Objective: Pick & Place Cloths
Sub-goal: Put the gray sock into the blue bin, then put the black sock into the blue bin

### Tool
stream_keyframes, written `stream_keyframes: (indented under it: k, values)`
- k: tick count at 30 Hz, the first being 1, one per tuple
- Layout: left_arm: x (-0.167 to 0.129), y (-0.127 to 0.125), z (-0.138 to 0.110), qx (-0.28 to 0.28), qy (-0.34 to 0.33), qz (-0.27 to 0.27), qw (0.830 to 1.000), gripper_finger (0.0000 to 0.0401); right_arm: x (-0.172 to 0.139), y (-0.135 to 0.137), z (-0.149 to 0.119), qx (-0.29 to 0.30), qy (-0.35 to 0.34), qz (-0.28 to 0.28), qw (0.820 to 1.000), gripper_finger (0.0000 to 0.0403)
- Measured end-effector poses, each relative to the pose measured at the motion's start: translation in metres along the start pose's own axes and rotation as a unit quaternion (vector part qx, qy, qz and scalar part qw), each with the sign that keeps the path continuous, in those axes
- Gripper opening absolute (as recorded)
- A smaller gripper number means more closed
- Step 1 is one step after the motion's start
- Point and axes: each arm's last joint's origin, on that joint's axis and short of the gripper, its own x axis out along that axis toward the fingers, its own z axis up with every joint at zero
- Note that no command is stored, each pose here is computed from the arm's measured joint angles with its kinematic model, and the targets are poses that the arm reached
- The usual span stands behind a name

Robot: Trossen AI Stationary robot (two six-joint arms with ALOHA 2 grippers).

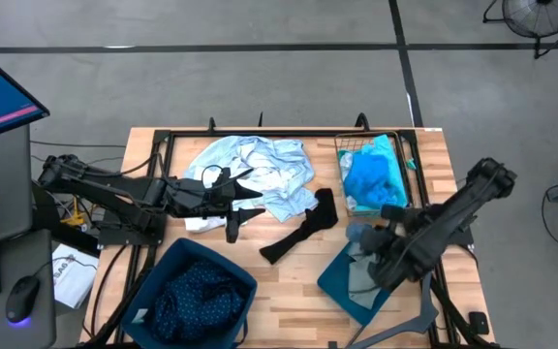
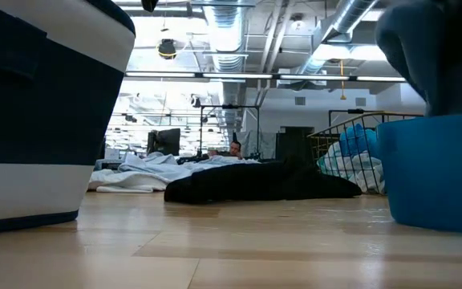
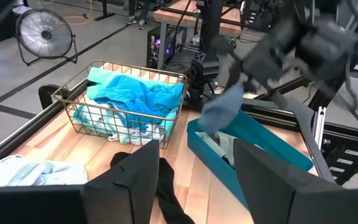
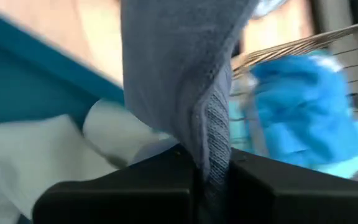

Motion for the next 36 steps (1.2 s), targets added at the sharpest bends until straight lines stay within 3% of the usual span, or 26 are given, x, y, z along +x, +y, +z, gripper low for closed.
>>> stream_keyframes:
  k: [8, 17, 25, 31, 36]
  values:
    - [0.0, 0.0, 0.0, -0.001, 0.0, 0.0, 1.0, 0.0186, 0.033, 0.052, -0.012, -0.004, 0.009, 0.042, 0.999, 0.0002]
    - [0.0, 0.0, 0.0, -0.001, -0.001, 0.0, 1.0, 0.0186, 0.04, 0.073, -0.019, -0.028, 0.004, 0.062, 0.998, 0.004]
    - [0.0, 0.0, 0.0, -0.023, -0.001, 0.0, 1.0, 0.0186, 0.028, 0.074, -0.021, -0.021, -0.02, 0.098, 0.995, 0.0145]
    - [0.0, 0.0, 0.0, -0.024, -0.001, 0.0, 1.0, 0.0186, 0.005, 0.061, -0.017, -0.008, -0.047, 0.184, 0.982, 0.0256]
    - [0.005, -0.001, -0.003, -0.023, 0.005, 0.002, 1.0, 0.0186, -0.014, 0.039, -0.016, 0.034, -0.067, 0.234, 0.969, 0.0301]
